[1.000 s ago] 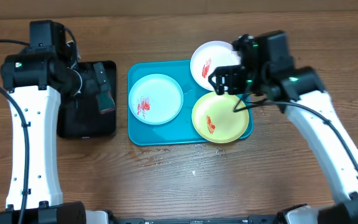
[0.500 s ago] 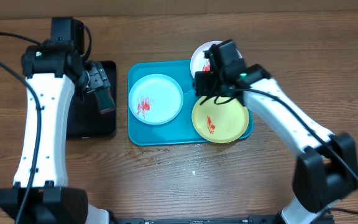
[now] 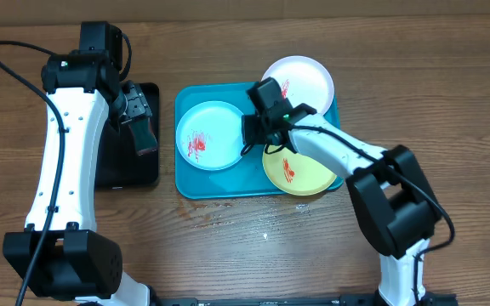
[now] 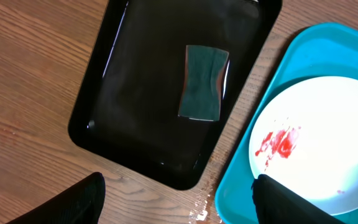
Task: Clean dirty plates on tray and stack at the side
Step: 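Move left gripper to sponge and right gripper to light blue plate rim, then grasp sponge with left gripper and lift it from black tray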
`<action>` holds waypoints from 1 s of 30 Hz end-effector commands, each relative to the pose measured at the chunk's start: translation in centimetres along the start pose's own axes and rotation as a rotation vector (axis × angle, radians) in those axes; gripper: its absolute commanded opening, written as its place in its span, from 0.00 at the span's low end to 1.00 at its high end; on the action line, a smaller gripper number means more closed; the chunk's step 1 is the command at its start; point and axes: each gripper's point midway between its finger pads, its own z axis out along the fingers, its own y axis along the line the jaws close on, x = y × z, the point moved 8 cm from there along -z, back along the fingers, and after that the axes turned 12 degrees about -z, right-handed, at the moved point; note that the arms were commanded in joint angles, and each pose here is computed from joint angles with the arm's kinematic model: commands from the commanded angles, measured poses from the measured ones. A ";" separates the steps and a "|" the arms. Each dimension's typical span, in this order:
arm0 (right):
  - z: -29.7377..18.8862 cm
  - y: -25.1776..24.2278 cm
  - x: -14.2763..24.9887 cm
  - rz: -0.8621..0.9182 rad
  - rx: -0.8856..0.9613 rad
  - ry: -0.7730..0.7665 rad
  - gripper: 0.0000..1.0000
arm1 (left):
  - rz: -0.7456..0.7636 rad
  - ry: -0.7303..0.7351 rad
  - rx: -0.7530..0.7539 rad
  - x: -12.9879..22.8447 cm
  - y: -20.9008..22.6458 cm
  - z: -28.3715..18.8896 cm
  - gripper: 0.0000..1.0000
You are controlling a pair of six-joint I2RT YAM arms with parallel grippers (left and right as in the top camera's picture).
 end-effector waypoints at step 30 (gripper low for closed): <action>2.5 1.0 0.2 0.064 0.019 -0.006 0.04 | -0.013 -0.063 0.016 0.7 -0.9 7.0 0.52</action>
